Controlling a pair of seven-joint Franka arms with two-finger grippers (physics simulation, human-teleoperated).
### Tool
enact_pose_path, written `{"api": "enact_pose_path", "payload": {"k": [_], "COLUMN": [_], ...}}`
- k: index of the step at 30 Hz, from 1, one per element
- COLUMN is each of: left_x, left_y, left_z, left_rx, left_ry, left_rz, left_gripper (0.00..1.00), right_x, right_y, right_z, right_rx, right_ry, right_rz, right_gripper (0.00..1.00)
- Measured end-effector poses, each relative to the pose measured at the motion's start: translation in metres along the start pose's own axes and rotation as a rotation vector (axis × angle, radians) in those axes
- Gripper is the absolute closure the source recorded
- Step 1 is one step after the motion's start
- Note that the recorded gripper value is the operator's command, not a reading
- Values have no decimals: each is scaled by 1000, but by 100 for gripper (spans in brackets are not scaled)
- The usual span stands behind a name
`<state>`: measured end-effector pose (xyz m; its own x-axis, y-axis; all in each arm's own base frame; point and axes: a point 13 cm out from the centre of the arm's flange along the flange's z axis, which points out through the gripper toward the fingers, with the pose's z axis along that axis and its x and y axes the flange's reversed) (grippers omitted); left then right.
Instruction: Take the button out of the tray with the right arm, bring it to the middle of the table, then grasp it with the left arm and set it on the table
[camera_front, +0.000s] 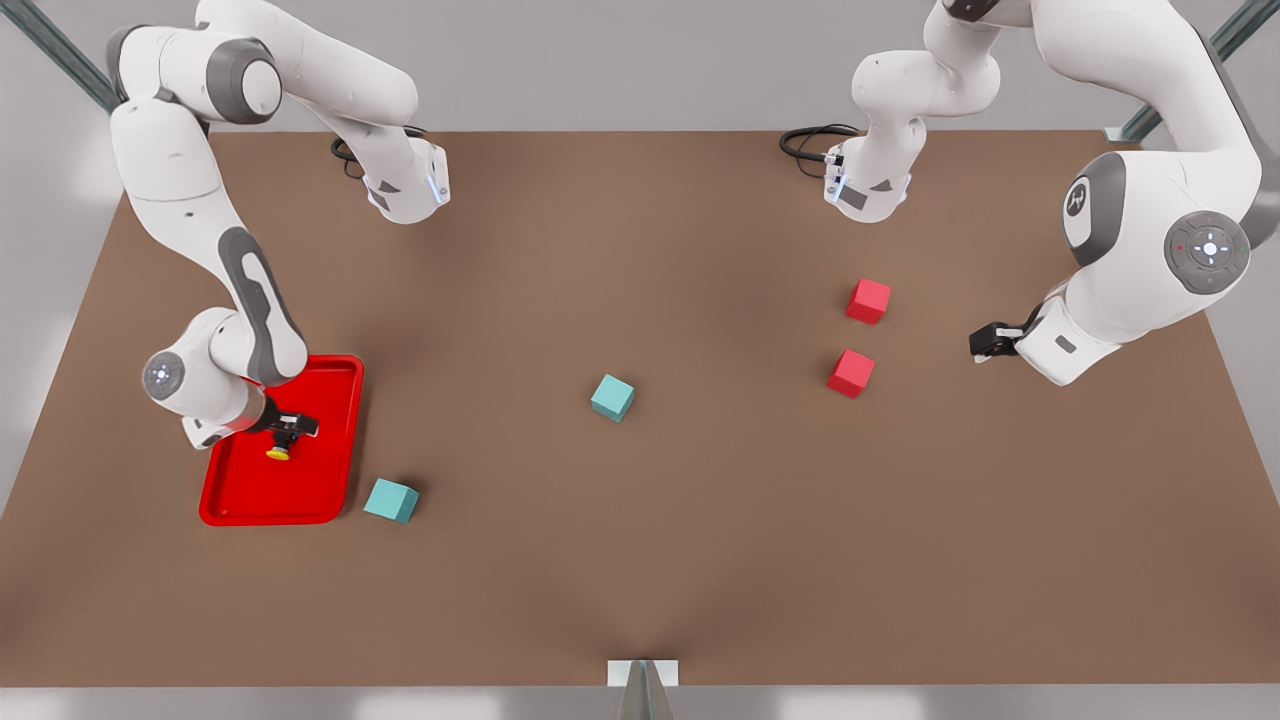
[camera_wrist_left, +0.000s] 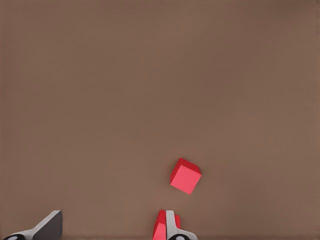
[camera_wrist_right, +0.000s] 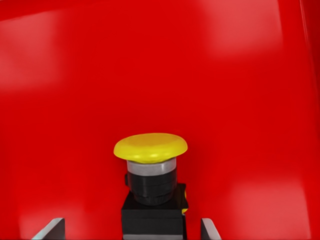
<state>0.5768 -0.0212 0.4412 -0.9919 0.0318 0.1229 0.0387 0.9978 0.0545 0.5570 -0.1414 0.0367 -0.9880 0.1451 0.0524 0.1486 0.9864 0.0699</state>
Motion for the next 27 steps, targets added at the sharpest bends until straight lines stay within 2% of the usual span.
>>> {"api": "enact_pose_path", "payload": {"k": [11, 13, 16, 18, 27], "left_x": [0, 0, 0, 0, -1], "left_y": [0, 0, 1, 1, 1], "left_z": [0, 0, 0, 0, 0], "left_rx": [0, 0, 0, 0, 0], "left_ry": [0, 0, 0, -1, -6], "left_rz": [0, 0, -1, -2, -2], "left_gripper": [0, 0, 0, 0, 0], "right_x": [-4, -5, -5, -6, -12], "right_y": [-7, -7, -7, -7, -6], "right_z": [1, 0, 0, -1, -8], "right_rx": [4, 4, 5, 5, 19], "right_ry": [-22, -23, -25, -27, -40], "right_rz": [13, 12, 11, 10, -11], "right_gripper": [0, 13, 13, 22, 21]}}
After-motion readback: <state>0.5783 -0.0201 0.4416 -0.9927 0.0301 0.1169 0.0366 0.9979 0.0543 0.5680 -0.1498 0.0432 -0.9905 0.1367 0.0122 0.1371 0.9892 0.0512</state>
